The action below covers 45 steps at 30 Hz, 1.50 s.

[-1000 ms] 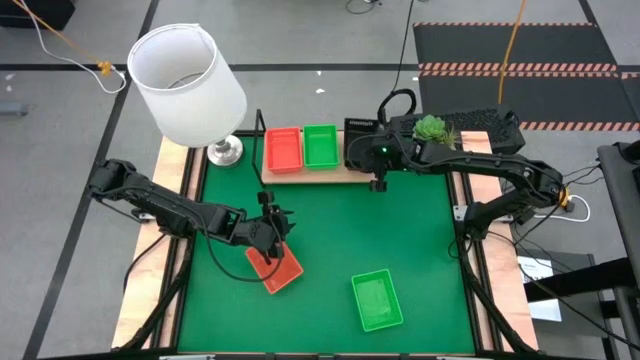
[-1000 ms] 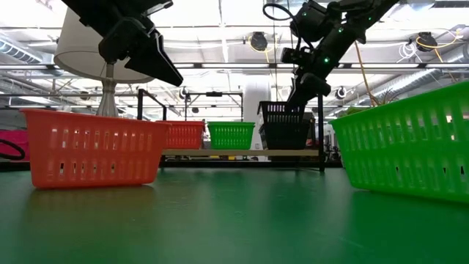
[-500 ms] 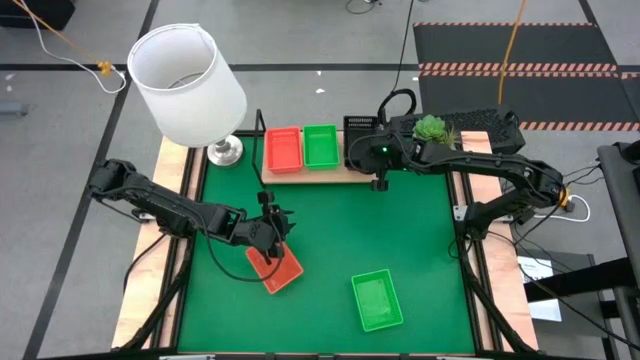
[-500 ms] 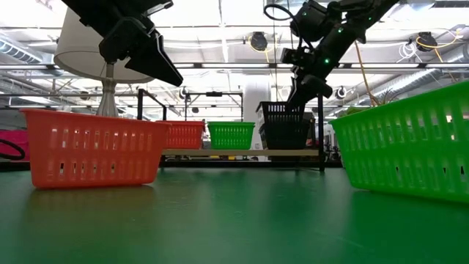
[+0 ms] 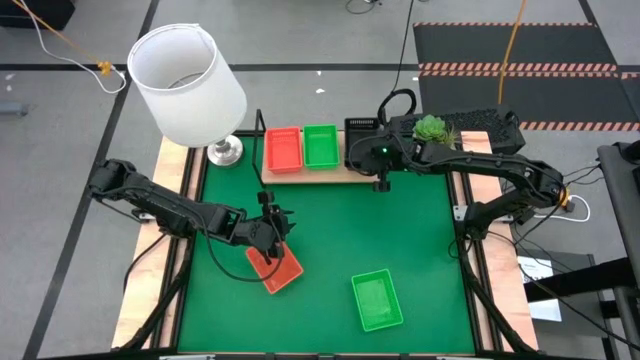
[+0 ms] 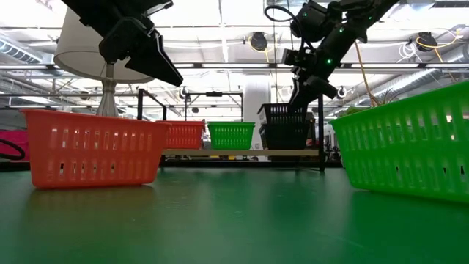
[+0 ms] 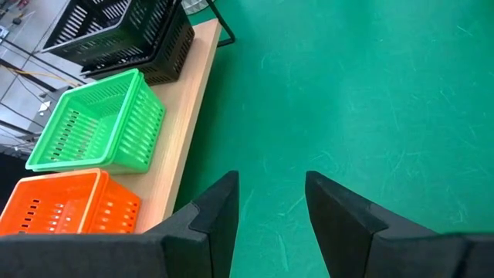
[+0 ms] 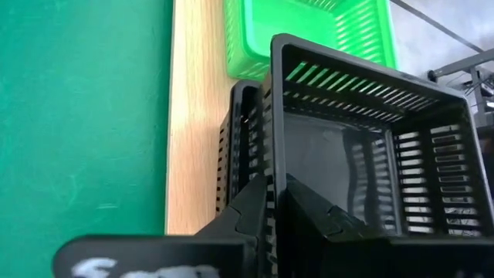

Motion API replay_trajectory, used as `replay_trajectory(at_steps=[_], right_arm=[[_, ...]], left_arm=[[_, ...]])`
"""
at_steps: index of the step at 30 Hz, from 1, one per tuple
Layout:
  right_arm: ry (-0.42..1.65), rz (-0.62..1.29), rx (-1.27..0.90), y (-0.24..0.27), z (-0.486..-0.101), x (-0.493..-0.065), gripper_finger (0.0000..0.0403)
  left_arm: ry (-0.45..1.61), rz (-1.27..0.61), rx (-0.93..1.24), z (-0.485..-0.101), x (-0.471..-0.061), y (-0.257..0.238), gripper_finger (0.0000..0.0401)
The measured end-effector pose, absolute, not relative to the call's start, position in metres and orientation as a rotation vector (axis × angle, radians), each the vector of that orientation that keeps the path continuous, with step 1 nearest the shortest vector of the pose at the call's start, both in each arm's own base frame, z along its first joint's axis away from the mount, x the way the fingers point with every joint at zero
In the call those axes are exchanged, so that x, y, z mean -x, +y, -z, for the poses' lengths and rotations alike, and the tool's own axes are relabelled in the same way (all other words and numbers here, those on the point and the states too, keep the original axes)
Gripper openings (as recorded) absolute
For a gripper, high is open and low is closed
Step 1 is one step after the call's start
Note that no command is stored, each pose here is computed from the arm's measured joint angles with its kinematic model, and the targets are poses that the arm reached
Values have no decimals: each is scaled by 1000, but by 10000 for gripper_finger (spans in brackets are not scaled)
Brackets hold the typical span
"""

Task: Stack baskets on shelf by color
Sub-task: Stack the black bin on the black bin on the shelf

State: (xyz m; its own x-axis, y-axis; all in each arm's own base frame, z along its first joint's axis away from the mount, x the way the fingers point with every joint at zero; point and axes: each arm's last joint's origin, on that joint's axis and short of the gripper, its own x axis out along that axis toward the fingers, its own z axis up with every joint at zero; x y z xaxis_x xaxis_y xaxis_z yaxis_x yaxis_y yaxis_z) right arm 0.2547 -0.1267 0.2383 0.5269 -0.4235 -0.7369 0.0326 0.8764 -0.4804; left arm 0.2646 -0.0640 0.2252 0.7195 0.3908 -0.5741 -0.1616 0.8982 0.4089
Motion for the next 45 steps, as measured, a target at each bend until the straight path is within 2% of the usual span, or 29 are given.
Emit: replay_trajectory(at_steps=[12, 23, 28, 37, 41, 45], right_arm=[[981, 285, 434, -127, -238, -255, 40], [924, 310, 455, -129, -242, -259, 122], [895, 323, 462, -130, -244, -261, 145], [946, 365, 375, -124, -240, -258, 149], [966, 434, 439, -114, -241, -263, 147], [941, 413, 485, -103, -243, -269, 150]], left_arm=[[706, -313, -343, -225, -265, -64, 152], [705, -313, -341, -225, -265, -64, 152], [705, -313, -341, -225, -265, -64, 152], [704, -315, -337, -225, -265, -64, 152], [704, -315, -337, -225, -265, -64, 152], [705, -313, -341, -225, -265, -64, 152]])
